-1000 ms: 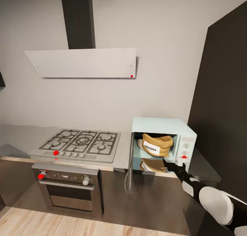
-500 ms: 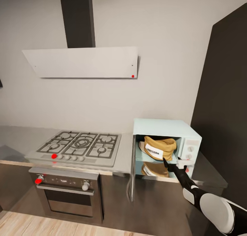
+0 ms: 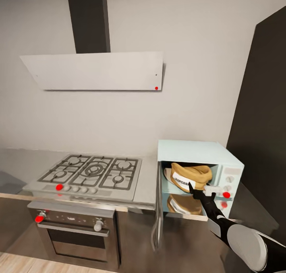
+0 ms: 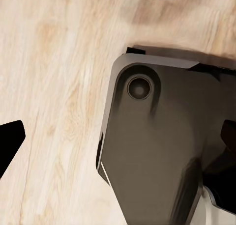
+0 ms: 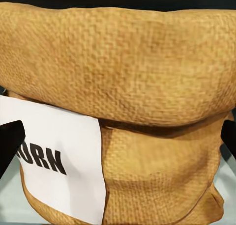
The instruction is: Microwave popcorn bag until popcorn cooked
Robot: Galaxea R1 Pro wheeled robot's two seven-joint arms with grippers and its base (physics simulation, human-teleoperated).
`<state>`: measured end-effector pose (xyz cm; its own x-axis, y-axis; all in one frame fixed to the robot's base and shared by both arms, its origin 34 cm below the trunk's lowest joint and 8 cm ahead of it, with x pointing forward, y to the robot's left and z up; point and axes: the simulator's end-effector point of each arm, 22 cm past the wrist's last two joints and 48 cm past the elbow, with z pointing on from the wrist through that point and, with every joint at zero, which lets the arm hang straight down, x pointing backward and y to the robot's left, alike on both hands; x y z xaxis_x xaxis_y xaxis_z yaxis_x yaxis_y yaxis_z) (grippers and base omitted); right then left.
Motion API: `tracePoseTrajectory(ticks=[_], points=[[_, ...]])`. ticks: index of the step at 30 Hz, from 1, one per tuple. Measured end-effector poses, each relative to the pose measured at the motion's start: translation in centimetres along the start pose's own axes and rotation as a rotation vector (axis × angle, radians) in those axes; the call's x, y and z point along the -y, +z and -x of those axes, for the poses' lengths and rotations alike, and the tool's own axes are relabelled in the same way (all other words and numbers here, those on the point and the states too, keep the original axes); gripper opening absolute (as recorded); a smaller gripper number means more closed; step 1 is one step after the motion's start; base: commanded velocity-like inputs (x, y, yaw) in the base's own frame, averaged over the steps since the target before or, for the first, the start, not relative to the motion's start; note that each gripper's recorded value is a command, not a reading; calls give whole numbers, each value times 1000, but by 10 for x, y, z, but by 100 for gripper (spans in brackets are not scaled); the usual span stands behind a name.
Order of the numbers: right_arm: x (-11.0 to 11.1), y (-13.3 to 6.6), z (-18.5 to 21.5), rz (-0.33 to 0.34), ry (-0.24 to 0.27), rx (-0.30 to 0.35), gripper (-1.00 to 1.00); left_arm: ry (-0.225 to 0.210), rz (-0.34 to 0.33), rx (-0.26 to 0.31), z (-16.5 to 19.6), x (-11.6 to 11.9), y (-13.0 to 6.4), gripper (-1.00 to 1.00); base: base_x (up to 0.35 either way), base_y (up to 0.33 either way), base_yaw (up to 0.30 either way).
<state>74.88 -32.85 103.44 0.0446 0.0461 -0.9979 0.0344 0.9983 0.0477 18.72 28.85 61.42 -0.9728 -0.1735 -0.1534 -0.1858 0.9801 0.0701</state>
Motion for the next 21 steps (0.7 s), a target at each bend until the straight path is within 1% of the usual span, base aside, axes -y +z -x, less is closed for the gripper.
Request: tracePoseTrajectory(ticks=[4,9,12,16,19,21], points=[[0,0,0,0,0,1,100,0,0,1,0,0,0,100,252,0,0],[0,0,0,0,0,0,100,0,0,2,1,0,0,100,65,0,0],[0,0,0,0,0,0,100,0,0,2,0,0,0,100,196,0,0],[0,0,0,0,0,0,100,0,0,2,0,0,0,100,77,2,0],[1,0,5,-6,2,21,100,0,0,2,0,0,0,100,229,66,0],[0,0,6,0,-5,28,100,0,0,2,1,0,0,100,134,40,0]])
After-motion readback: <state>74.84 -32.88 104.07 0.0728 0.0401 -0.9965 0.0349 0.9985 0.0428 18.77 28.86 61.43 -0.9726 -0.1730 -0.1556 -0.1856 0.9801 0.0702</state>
